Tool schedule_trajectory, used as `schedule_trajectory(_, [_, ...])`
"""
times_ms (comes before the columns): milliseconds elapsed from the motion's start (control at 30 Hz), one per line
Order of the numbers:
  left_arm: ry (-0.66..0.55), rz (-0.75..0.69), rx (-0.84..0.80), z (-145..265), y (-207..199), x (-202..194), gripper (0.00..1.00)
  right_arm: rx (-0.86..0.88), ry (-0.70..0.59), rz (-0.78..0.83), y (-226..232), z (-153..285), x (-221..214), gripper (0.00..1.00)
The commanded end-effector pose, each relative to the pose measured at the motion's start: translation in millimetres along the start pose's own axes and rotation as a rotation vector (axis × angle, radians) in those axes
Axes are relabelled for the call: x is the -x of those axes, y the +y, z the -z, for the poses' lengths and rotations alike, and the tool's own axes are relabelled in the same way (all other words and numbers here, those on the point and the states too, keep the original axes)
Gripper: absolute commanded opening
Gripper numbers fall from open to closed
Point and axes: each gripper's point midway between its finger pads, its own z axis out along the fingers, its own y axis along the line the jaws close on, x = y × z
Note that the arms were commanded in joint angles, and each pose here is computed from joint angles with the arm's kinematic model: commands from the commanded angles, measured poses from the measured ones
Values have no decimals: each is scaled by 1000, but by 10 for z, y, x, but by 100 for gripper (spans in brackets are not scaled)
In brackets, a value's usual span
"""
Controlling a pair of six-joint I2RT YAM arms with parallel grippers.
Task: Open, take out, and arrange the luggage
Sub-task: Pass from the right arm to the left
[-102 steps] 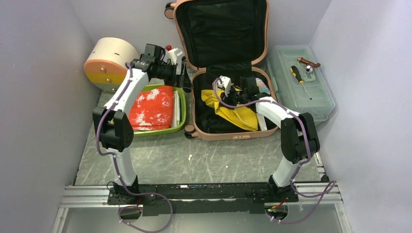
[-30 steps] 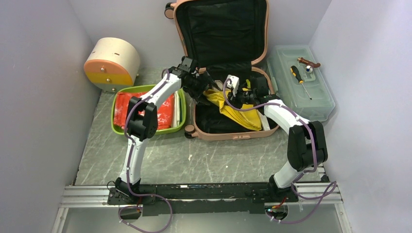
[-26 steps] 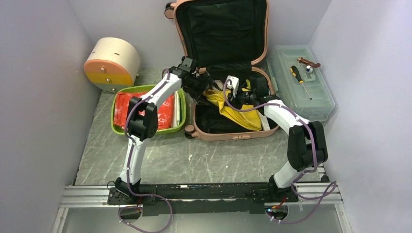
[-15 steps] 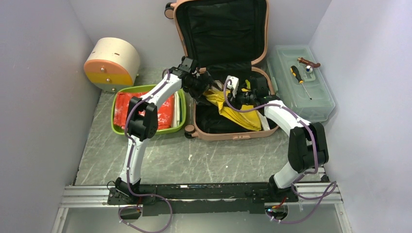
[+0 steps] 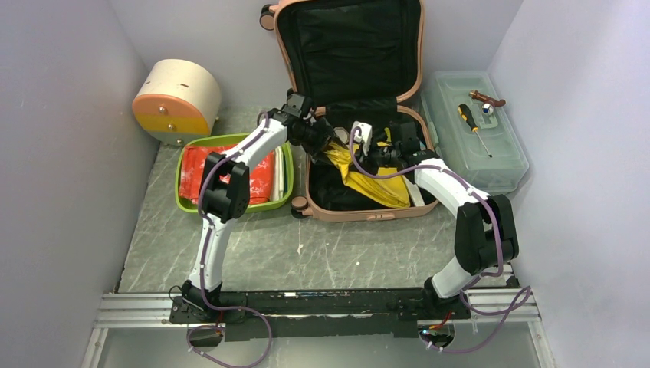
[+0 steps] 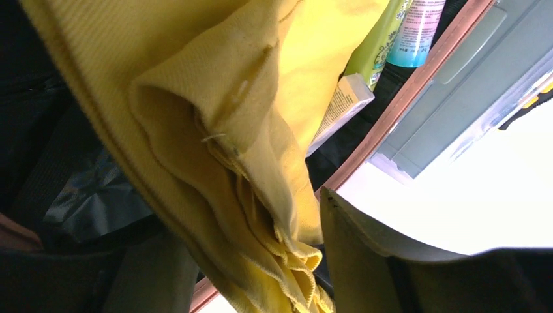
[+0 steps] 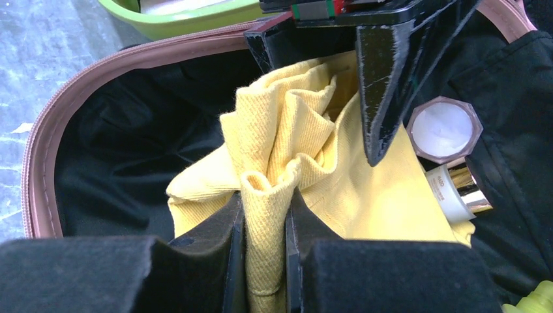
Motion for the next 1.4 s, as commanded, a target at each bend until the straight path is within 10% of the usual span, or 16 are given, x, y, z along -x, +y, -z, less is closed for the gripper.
schedule_trajectory(0, [66, -79, 51, -1023, 777, 18, 63, 22, -156, 115, 40, 123, 719, 0])
schedule_trajectory(200, [98, -111, -20, -993, 667, -49, 17, 20, -147, 112, 42, 113, 714, 3])
schedule_trajectory(233, [100, -114, -27, -982, 654, -59, 2, 16, -140, 111, 38, 118, 706, 16])
schedule_trajectory(367, [82, -160, -46, -873, 538, -60, 0, -5, -136, 90, 29, 196, 720, 98])
schedule_trajectory(800, [-98, -441, -118, -14, -203, -5, 0, -95, -161, -37, -276, 841, 859, 100])
schedule_trajectory(1367, [-406, -783, -151, 1217, -883, 142, 0, -280, 120, -274, -787, 619, -310, 100])
